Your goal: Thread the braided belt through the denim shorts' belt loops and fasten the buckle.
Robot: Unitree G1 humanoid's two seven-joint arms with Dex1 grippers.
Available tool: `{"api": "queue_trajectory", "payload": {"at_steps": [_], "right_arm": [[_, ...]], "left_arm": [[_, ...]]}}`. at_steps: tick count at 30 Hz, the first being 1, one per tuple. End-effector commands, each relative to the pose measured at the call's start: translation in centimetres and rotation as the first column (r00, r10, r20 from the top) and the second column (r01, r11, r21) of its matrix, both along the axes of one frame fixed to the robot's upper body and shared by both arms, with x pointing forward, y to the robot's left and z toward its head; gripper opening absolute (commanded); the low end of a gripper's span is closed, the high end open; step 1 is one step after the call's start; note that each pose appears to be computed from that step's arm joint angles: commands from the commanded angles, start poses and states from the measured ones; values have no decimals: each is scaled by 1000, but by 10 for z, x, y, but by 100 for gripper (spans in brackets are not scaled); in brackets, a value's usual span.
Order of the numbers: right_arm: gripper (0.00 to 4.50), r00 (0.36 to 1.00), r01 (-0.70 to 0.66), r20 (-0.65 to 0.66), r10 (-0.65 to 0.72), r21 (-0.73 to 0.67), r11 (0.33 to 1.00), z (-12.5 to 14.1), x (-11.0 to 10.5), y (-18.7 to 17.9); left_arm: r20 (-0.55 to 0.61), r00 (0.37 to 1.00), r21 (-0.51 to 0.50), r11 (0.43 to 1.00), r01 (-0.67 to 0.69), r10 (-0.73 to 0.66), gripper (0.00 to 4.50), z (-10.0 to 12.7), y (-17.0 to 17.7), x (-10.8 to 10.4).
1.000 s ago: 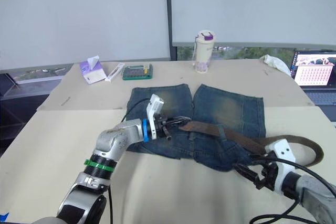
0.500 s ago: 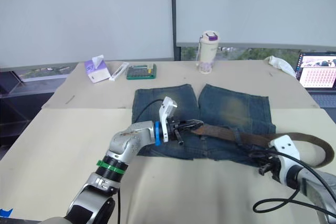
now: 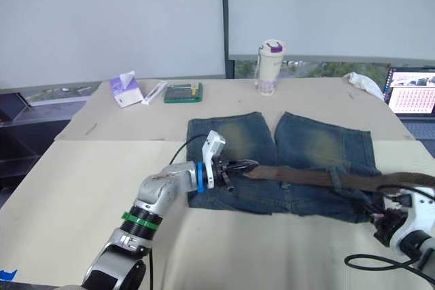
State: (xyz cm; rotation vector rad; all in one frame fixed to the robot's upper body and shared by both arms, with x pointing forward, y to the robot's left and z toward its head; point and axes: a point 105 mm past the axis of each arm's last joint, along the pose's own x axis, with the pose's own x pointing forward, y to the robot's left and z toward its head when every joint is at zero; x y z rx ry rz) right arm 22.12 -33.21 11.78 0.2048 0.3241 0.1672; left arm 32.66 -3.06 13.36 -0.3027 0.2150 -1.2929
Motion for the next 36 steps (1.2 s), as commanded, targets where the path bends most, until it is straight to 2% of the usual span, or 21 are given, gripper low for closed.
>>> {"api": "queue_trajectory", "payload": {"at_steps": [1,5,7,8,11,13,15,20,24,27,31,33,36], "right_arm": [[221,987,-151,59,151,-15,988,34,-17,12],[362,950,-287,146,275,72,955,59,-29,33],[431,911,-393,204,359,157,906,67,-31,60],[445,889,-444,221,400,207,872,66,-31,77],[445,877,-476,228,423,298,827,56,-23,107],[445,890,-452,248,382,375,809,39,-7,130],[445,885,-459,300,356,426,780,38,2,144],[445,881,-451,388,271,515,729,44,17,148],[445,882,-429,423,207,542,722,49,28,142],[365,884,-423,422,202,535,731,48,30,138],[227,894,-424,374,247,528,736,38,27,140],[157,901,-403,371,223,529,747,35,28,137],[157,896,-393,407,176,546,740,42,31,133]], "left_arm": [[9,999,-101,994,48,-48,0,27,-8,-5],[-25,996,-166,983,79,-85,0,38,-13,-10],[-51,993,-192,977,92,-104,0,42,-14,-13],[-67,992,-204,974,95,-111,0,43,-15,-14],[-102,988,-232,968,93,-120,0,46,-15,-14],[-125,983,-255,962,101,-136,0,49,-14,-16],[-148,979,-267,959,99,-142,0,51,-13,-16],[-155,978,-254,962,100,-142,0,49,-11,-16],[-152,980,-245,965,91,-131,0,48,-9,-14],[-152,980,-246,965,88,-128,0,48,-9,-14],[-152,980,-253,964,84,-126,0,49,-8,-14],[-151,980,-257,963,84,-126,0,50,-8,-13],[-153,980,-254,964,85,-126,0,50,-7,-13]]}}
